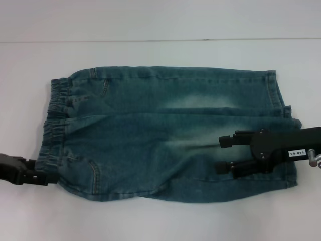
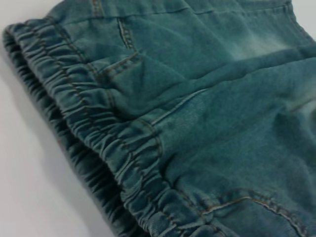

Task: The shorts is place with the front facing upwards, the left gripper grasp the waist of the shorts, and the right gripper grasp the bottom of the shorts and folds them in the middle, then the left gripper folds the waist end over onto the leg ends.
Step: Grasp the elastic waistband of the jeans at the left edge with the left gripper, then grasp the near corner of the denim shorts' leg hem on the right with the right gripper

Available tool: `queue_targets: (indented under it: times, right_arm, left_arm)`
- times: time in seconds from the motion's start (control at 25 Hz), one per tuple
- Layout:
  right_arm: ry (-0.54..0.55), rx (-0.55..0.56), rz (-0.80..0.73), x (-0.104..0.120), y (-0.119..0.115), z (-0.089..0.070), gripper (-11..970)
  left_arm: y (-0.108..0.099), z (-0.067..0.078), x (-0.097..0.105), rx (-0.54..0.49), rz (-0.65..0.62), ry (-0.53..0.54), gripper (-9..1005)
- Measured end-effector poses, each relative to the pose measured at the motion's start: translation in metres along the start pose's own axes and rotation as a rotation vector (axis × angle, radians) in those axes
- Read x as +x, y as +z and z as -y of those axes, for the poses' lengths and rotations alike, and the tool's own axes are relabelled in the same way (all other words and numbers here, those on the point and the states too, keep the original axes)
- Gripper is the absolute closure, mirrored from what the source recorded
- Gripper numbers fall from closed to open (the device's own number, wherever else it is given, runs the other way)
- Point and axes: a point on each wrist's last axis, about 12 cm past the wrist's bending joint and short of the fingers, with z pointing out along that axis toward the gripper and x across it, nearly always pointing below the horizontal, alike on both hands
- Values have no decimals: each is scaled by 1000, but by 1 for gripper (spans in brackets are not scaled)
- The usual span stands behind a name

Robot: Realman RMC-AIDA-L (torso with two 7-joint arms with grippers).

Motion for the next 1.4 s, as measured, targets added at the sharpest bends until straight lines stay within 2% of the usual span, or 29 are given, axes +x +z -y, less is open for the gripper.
queue_targets:
  times: [0.4, 1.08, 1.4]
  right_arm:
    - [0, 3, 1, 1, 1, 0, 4]
    - [-2, 10, 3, 0, 1, 1, 5]
    - [-2, 24, 2, 1, 1, 2, 5]
  left_arm:
    - [-1, 4, -5, 28, 1, 9, 150]
    - [-7, 0, -9, -12, 24, 17, 172]
    - [-8, -4, -3, -36, 16, 0, 172]
